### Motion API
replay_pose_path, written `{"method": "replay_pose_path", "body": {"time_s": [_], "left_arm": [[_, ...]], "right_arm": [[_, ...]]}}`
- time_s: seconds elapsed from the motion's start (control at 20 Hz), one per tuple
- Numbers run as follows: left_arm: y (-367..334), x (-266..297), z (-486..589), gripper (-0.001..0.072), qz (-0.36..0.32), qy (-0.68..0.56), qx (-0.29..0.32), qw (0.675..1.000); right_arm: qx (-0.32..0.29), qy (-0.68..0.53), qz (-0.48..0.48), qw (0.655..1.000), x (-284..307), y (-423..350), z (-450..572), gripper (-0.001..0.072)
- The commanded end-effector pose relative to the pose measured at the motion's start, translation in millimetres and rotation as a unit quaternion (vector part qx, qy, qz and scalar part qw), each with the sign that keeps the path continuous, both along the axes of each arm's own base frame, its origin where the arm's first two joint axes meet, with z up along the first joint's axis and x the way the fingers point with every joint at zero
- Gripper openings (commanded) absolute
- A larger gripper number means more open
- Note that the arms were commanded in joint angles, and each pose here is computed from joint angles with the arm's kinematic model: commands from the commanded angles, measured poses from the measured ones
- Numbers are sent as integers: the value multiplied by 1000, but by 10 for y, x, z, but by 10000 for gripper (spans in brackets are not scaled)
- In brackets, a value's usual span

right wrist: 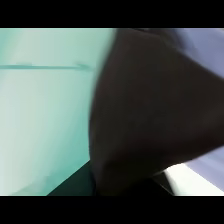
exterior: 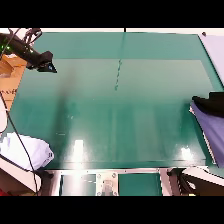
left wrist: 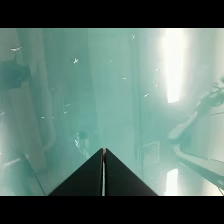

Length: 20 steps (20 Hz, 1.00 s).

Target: Fold the shirts.

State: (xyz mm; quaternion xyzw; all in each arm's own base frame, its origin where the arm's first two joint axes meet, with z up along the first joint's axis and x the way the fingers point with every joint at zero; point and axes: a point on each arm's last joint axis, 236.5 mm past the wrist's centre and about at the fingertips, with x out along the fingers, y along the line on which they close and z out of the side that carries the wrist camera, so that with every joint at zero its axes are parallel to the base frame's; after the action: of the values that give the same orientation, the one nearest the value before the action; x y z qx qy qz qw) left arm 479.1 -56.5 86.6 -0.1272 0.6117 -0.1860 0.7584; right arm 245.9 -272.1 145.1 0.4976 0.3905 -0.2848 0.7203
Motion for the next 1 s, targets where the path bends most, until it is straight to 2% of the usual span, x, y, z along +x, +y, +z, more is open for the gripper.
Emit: {"method": "replay_pose_path", "body": {"time_s": [0.0,0.15,0.3,0.35,0.4,0.45,0.55,0.65,0.7,0.75,0.8,0.95], "left_arm": [[-3,-19,6,32,-2,2,-1,1000],[-7,-29,5,32,-7,3,0,1000],[-7,-43,3,32,-8,5,0,1000],[-8,-54,0,32,-9,8,0,1000],[-9,-54,1,32,-10,7,0,1000],[-9,-55,0,32,-16,5,1,1000],[-7,-43,3,32,-18,0,2,1000],[-5,-1,10,31,-16,-8,2,1000],[-3,30,18,32,-13,-15,2,1000],[-18,31,29,31,-13,-16,-2,1000],[-41,11,61,31,-16,-16,-6,1000],[-77,-109,198,31,-15,-25,-11,1000]], "right_arm": [[23,151,-94,984,-781,36,-391,22],[68,213,-110,968,-1059,220,-831,22],[75,264,-118,954,-1298,269,-1310,32],[79,295,-115,945,-1450,321,-1452,256],[80,327,-107,936,-1612,364,-1537,629],[74,347,-91,930,-1713,368,-1538,649],[49,347,-92,932,-1712,231,-1374,649],[26,261,-92,961,-1247,91,-1048,648],[6,203,-78,976,-892,44,-820,616],[-17,155,-58,986,-564,43,-602,392],[-43,109,-16,993,-209,115,-380,45],[-92,38,122,987,581,676,-82,23]]}}
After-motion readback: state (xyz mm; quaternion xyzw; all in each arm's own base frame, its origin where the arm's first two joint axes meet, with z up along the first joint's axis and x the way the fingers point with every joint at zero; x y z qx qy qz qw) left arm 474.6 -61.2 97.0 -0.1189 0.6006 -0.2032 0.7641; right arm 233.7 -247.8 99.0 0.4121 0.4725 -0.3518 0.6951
